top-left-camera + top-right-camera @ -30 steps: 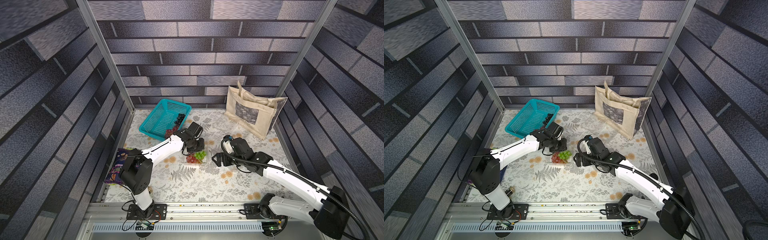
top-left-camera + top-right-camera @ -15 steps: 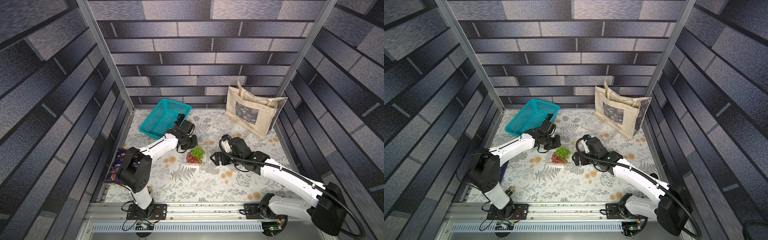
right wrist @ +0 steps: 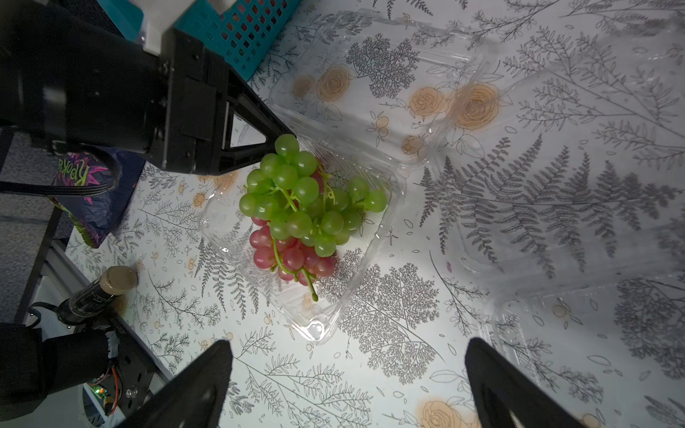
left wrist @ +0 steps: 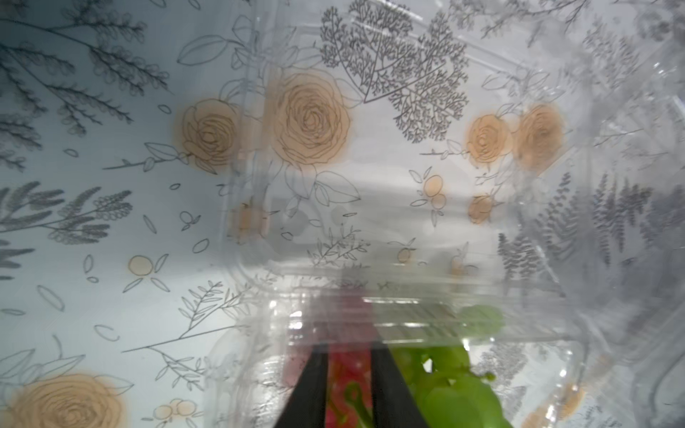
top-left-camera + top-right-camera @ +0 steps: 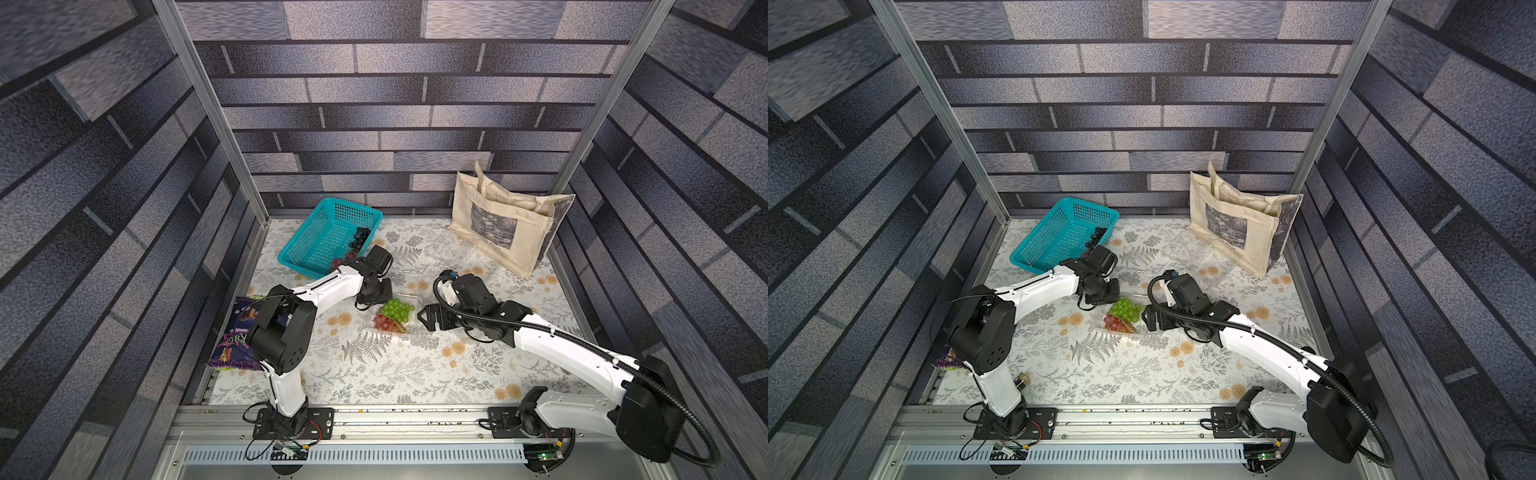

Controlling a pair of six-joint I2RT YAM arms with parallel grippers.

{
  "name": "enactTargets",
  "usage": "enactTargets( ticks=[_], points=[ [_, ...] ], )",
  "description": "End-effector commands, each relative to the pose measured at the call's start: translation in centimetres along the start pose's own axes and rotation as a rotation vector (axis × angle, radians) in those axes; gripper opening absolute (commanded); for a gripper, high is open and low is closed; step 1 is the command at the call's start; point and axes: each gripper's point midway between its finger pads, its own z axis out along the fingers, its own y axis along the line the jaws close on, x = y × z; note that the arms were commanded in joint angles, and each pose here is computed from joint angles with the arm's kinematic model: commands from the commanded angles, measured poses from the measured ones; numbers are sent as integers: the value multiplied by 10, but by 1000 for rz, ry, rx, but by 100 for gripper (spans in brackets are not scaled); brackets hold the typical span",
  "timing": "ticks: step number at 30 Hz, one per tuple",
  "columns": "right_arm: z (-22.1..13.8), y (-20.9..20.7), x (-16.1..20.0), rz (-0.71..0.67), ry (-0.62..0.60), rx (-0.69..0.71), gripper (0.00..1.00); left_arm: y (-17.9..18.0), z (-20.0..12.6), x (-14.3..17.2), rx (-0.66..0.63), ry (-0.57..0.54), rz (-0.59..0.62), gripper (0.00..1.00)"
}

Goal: Pack grapes into containers
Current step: Place the grape into the packing box, then adjust the basket at the center of the board.

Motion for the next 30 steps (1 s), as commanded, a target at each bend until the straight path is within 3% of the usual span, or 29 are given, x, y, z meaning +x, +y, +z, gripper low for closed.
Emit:
enactTargets(
  ticks=[1,5,12,24,28,30],
  points=[
    [2,9,-8,4,-18,-26,100,8,-8,0,-61,3,37,48],
    [6,7,-10,18,-16,-14,100,4,-16,-5,-53,-15,50,59],
    [6,9,-11,23,-17,-17,100,-18,-44,-26,22,-103,53,65],
    [9,8,-16,37,-18,-2,100,-27,-63,-48,62,-158,33,79],
    [12,12,-20,40,-12,-10,100,-19,-61,-53,56,-164,7,88],
    [13,13,-22,41,-11,-12,100,-14,-58,-55,39,-166,0,100]
  ],
)
